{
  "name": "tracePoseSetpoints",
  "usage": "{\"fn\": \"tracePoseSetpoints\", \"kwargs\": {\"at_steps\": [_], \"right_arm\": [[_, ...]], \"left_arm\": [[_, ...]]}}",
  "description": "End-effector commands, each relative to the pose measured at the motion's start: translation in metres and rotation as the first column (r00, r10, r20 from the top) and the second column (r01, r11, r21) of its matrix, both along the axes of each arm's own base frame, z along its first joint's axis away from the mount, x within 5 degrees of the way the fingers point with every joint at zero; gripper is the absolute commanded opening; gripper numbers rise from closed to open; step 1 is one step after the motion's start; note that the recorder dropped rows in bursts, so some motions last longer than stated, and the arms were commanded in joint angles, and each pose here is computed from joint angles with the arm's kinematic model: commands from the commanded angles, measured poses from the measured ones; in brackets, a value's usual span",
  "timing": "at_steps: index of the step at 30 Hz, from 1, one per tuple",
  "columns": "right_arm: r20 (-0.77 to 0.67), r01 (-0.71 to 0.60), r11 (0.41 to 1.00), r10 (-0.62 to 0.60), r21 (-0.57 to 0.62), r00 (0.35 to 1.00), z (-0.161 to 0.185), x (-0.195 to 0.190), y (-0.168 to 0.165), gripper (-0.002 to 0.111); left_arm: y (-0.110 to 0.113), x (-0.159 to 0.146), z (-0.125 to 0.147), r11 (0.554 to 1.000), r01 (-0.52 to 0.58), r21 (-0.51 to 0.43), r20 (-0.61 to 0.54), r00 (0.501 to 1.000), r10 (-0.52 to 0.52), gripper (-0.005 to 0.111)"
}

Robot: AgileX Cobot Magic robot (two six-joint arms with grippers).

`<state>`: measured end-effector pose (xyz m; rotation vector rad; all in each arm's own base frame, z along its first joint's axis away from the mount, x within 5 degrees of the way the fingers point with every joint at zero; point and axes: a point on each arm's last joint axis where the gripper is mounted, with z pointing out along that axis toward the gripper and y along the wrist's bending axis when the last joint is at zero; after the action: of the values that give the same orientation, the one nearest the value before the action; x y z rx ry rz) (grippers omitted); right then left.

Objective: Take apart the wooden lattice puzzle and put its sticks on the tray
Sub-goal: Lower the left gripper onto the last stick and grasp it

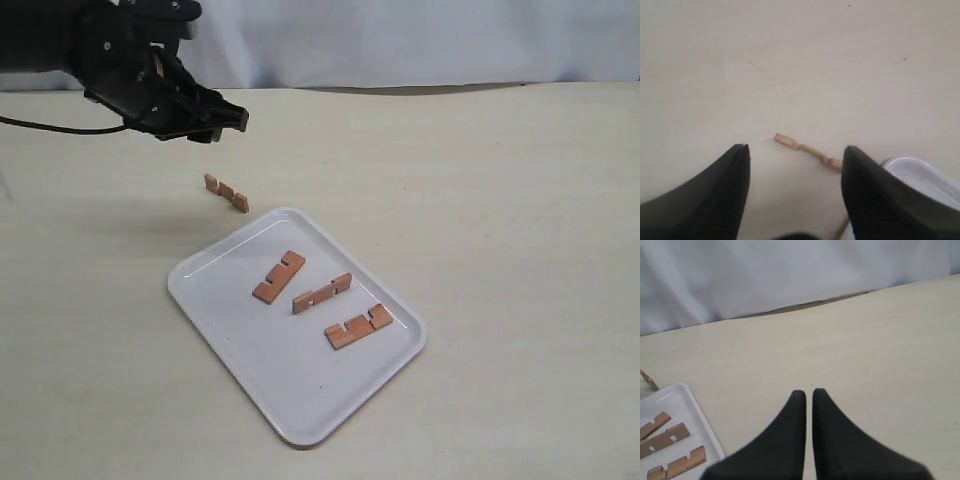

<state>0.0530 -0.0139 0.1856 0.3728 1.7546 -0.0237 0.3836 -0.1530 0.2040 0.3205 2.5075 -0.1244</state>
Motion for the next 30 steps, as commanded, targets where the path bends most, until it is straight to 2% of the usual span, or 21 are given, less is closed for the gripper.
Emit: {"fn": "tracePoseSetpoints", "kwargs": {"at_steps": [1, 6, 10, 21, 30], "right_arm": [[0.017, 0.007, 1.0, -0.006, -0.006, 1.0, 0.001, 0.0, 0.0, 0.004], [0.017, 0.007, 1.0, -0.006, -0.006, 1.0, 0.001, 0.0, 0.0, 0.004], [0.017, 0.007, 1.0, -0.006, -0.006, 1.0, 0.001, 0.0, 0.0, 0.004], [0.017, 0.007, 1.0, -0.006, -0.006, 1.0, 0.001, 0.0, 0.0, 0.004], [0.017, 0.007, 1.0, -0.006, -0.006, 1.0, 0.001, 0.0, 0.0, 0.004]], "left_arm": [[0.001, 0.011, -0.016, 0.999, -0.039, 0.018, -0.072, 0.997, 0.041, 0.052], [-0.01, 0.025, -0.031, 0.997, -0.033, 0.067, -0.154, 0.987, 0.043, 0.052], [-0.015, 0.033, -0.039, 0.997, -0.051, 0.056, -0.19, 0.98, 0.061, 0.053], [-0.019, 0.038, -0.043, 0.997, -0.075, 0.004, -0.156, 0.985, 0.075, 0.053], [-0.019, 0.039, -0.069, 0.995, -0.092, 0.022, -0.205, 0.974, 0.095, 0.053]]}}
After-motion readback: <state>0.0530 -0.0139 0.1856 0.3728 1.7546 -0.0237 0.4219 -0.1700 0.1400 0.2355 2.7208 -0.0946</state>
